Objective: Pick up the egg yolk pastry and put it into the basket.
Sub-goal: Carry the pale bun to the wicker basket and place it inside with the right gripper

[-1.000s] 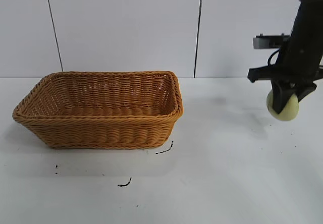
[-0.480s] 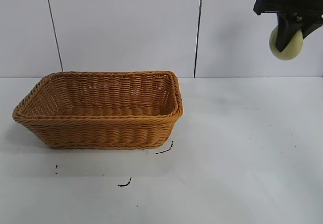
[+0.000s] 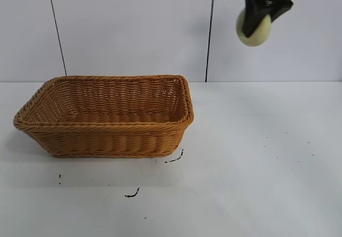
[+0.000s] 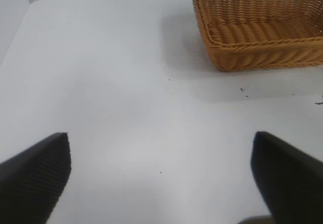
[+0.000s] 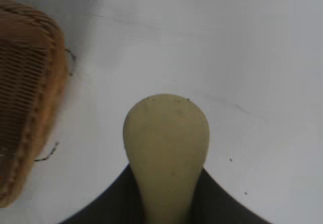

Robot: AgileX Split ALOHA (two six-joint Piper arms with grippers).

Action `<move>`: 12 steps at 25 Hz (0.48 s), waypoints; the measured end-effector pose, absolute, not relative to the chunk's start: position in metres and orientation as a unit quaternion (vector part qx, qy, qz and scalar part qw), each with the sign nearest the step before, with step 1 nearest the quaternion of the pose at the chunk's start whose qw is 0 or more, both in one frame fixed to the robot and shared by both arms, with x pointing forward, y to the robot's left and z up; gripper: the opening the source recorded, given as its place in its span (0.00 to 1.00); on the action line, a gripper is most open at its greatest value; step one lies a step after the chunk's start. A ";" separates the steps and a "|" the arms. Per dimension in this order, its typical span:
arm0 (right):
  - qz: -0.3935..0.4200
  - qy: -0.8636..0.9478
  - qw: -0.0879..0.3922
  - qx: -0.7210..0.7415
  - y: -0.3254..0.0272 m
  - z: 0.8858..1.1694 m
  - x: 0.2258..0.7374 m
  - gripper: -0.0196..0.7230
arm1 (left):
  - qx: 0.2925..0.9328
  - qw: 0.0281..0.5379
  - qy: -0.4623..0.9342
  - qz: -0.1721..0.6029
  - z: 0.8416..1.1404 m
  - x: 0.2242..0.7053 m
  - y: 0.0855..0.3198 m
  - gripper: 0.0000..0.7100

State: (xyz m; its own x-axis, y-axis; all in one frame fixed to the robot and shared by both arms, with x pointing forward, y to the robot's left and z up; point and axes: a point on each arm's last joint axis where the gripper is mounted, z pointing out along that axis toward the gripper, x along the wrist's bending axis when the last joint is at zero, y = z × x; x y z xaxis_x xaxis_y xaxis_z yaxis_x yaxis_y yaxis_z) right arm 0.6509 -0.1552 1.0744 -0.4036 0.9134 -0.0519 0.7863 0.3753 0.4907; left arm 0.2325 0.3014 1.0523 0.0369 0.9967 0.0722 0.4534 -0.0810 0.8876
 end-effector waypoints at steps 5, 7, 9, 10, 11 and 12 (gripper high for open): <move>0.223 0.846 0.150 0.461 -0.093 1.067 0.632 0.19 | 0.627 0.354 0.578 0.384 1.052 0.233 0.301 0.98; 0.226 0.859 0.143 0.437 -0.069 1.057 0.625 0.19 | 0.627 0.354 0.578 0.384 1.052 0.233 0.301 0.98; 0.232 0.867 0.140 0.418 -0.048 1.045 0.622 0.19 | 0.627 0.354 0.578 0.384 1.052 0.233 0.301 0.98; 0.237 0.870 0.139 0.409 -0.038 1.037 0.620 0.19 | 0.627 0.354 0.578 0.384 1.052 0.233 0.301 0.98; 0.240 0.873 0.137 0.402 -0.028 1.029 0.619 0.19 | 0.627 0.354 0.578 0.384 1.052 0.233 0.301 0.98; 0.246 0.873 0.135 0.399 -0.019 1.021 0.619 0.19 | 0.627 0.354 0.578 0.384 1.052 0.233 0.301 0.98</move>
State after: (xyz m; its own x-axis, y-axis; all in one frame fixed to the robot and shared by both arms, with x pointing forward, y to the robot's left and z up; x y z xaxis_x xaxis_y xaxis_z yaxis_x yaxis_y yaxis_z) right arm 0.6187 -0.0194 1.0208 -0.6450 0.7632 -0.0385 0.6306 0.5600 0.5373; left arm 0.2325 0.3014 1.0523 0.0369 0.9967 0.0722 0.4534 -0.0810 0.8876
